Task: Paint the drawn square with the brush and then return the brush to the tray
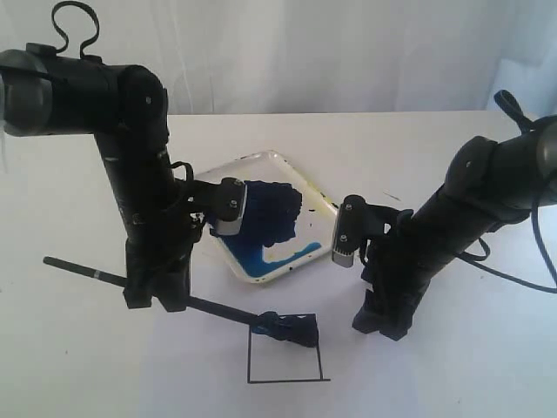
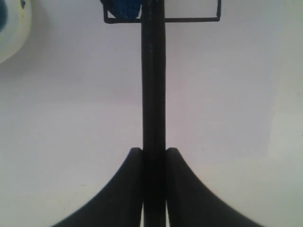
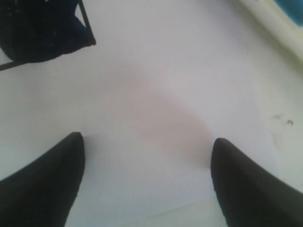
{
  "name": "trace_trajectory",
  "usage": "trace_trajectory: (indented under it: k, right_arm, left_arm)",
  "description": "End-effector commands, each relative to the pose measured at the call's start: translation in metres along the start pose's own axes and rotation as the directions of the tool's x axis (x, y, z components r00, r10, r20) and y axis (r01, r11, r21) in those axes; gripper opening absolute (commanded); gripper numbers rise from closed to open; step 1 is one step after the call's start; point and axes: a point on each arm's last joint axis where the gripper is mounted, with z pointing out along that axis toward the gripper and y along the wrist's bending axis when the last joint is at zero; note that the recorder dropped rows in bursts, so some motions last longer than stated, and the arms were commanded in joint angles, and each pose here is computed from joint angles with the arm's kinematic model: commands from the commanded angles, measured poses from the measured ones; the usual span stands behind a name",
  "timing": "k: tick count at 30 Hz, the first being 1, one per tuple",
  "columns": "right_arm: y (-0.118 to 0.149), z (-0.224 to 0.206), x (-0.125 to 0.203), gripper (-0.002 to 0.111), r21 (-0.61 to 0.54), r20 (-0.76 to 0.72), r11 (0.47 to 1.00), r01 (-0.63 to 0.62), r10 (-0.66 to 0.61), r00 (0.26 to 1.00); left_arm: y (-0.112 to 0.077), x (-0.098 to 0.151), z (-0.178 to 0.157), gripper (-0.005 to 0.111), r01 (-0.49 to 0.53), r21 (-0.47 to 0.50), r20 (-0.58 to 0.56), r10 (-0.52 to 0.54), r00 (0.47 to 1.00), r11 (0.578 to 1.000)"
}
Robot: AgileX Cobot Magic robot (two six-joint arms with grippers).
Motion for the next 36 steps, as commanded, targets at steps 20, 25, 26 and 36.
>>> trace_trajectory:
  k: [20, 25, 26, 36]
  right_arm:
    - [-0.0009, 0.0033, 0.0023, 0.069, 0.012, -0.012, 1.0, 0.001, -0.001, 1.0]
    - [-0.0009, 0.0033, 0.0023, 0.069, 0.012, -0.012, 1.0, 0.001, -0.001, 1.0]
    - [-0.0009, 0.0033, 0.0023, 0.069, 0.012, -0.012, 1.0, 0.001, -0.001, 1.0]
    - [-0.0009, 0.0033, 0.0023, 0.069, 0.012, -0.012, 1.0, 0.001, -0.001, 1.0]
  left_arm:
    - [-0.0014, -0.0002, 0.005, 0.0, -0.007, 0.029, -0.007, 0.007, 1.0, 1.0]
    - [-0.0009, -0.0003, 0.0087, 0.0, -0.002, 0.047, -0.009, 0.002, 1.0, 0.999]
    - [-0.001, -0.0002, 0.0087, 0.0, -0.005, 0.048, -0.01, 0.006, 1.0, 0.999]
    - [-0.0052, 0.0016, 0.0083, 0.0, -0.035, 0.096, -0.026, 0.038, 0.999, 0.995]
